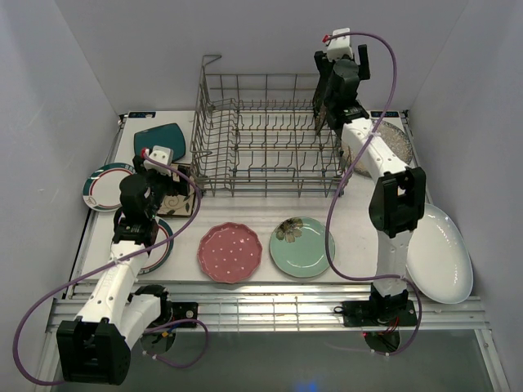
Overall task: Load the plates into the dish rack
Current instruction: Insert the plate into the dish rack, then pick up the plate from the corner of the board.
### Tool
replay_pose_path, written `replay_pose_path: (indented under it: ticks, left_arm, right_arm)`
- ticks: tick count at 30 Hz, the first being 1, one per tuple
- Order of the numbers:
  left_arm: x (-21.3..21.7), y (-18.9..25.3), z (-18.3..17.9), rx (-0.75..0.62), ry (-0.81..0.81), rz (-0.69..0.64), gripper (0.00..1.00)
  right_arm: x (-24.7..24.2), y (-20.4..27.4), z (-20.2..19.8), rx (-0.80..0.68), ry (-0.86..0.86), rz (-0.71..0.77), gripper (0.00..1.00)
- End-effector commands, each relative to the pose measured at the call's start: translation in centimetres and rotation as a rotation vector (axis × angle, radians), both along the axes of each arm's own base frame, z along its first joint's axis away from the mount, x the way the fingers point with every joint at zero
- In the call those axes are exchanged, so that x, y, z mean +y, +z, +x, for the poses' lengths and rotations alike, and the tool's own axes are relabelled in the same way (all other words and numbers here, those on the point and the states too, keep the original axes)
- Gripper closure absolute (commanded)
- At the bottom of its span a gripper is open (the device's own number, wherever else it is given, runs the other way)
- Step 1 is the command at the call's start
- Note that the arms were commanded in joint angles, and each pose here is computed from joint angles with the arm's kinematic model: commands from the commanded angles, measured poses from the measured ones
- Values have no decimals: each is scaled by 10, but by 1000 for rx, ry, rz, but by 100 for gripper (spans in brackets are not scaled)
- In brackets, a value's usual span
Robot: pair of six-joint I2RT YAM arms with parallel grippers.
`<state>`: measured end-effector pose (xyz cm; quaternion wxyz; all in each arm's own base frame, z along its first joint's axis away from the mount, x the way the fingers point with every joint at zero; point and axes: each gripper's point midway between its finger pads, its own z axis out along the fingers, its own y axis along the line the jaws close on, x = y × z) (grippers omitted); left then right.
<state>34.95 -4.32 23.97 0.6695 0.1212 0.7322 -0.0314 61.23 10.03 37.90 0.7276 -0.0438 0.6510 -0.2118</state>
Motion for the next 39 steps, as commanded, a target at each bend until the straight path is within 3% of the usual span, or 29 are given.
replay_pose_path:
  ticks: [1,9,11,12,16,17,19,21,22,27,39]
  left_arm:
    - [-3,22,0,-42,-17,-3,2]
    - [-3,25,-2,-53,-18,-3,2]
    - [-2,23,-1,-48,-12,-3,2]
    - [-1,23,-1,-49,-8,-1,2]
    - [1,22,0,-47,6,5,2]
    - [2,23,0,-50,7,5,2]
    - [2,22,-1,-47,5,8,2]
    - [2,23,-1,-50,8,7,2]
    - [1,22,-1,-48,5,6,2]
    - [1,22,0,-47,2,8,2]
    - [2,26,-2,-64,3,13,2]
  right_arm:
    - [-14,53,-16,-141,-44,138,10]
    - [-27,63,-53,-94,-75,331,10]
    - [-28,43,-63,-53,-82,400,10]
    - [-32,55,-78,-72,-80,448,10]
    - [-42,26,-127,20,-121,596,10]
    - [-51,41,-152,-24,-122,646,10]
    - [-58,3,-173,0,-160,708,10]
    - [-69,16,-206,-67,-136,766,10]
    - [-71,-9,-214,-35,-153,767,10]
    - [-88,-29,-257,-4,-204,801,10]
    - [-81,-132,-282,141,-248,945,10]
